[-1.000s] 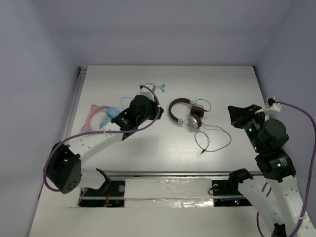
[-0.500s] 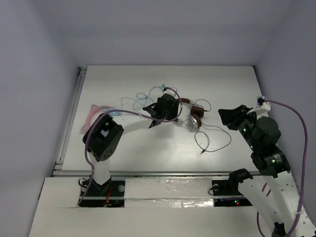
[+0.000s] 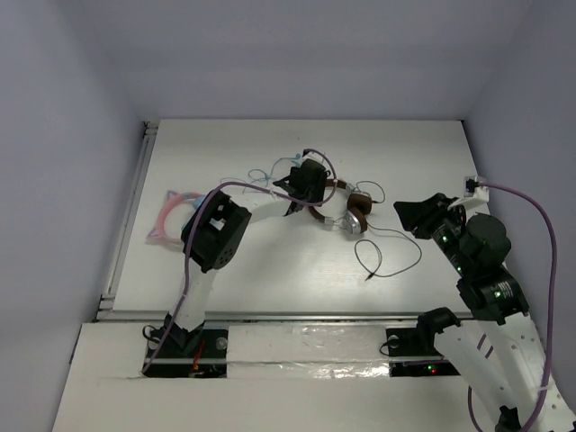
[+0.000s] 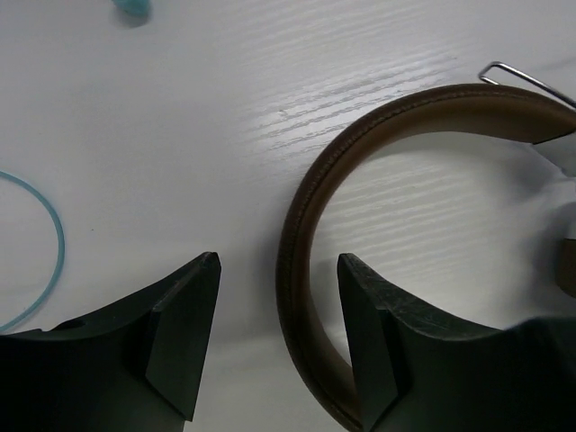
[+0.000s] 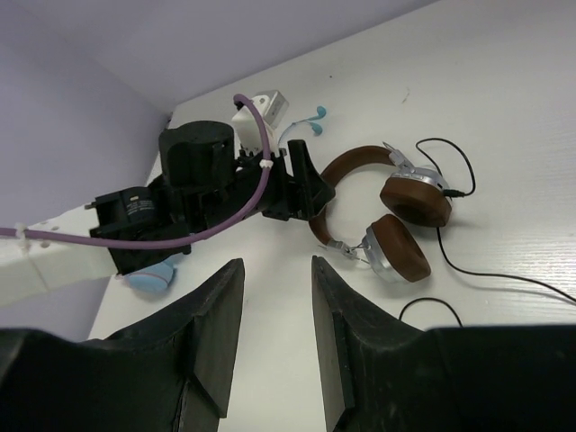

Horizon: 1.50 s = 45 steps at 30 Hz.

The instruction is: Wrap the headphones

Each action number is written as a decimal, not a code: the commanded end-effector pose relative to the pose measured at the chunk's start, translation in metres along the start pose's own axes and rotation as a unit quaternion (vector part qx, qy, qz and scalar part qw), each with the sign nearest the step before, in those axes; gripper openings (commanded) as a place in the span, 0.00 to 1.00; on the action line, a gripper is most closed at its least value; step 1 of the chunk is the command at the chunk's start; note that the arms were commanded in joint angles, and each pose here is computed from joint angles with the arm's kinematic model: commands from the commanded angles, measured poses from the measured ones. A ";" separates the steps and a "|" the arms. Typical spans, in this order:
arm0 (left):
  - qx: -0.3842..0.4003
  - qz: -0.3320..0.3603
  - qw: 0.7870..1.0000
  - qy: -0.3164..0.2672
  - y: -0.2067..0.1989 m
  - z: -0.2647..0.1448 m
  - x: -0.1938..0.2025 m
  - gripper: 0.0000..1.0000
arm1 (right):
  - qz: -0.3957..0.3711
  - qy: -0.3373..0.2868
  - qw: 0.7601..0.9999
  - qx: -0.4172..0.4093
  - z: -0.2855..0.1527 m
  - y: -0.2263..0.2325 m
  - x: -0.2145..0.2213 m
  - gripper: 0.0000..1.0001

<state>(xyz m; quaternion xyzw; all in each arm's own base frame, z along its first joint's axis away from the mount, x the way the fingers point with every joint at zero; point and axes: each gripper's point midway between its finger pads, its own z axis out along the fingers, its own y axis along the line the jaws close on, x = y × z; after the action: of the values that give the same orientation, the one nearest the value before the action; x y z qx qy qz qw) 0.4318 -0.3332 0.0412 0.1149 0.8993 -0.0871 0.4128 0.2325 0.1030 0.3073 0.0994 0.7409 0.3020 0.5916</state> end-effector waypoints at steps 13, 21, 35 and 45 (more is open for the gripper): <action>0.032 0.017 0.999 0.001 -0.016 0.016 -0.007 0.38 | -0.006 -0.014 1.000 -0.027 0.000 0.011 -0.007 0.42; 0.056 0.017 0.998 0.002 -0.025 0.018 -0.006 0.00 | 0.000 -0.008 1.000 -0.026 0.002 0.008 -0.002 0.41; 0.070 -0.048 0.989 -0.118 0.043 -0.161 -0.149 0.00 | 0.026 0.023 0.993 -0.114 0.022 0.035 0.014 0.00; 0.105 -0.045 0.975 -0.189 0.082 -0.283 -0.225 0.00 | -0.006 0.018 0.993 -0.119 0.057 0.027 0.021 0.79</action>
<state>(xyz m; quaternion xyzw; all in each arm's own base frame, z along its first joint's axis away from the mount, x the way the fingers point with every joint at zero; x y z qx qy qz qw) 0.4168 -0.2106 0.3465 0.0717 0.8143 -0.1842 0.5457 0.2626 0.1514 0.2768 0.0467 0.7438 0.3848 0.5445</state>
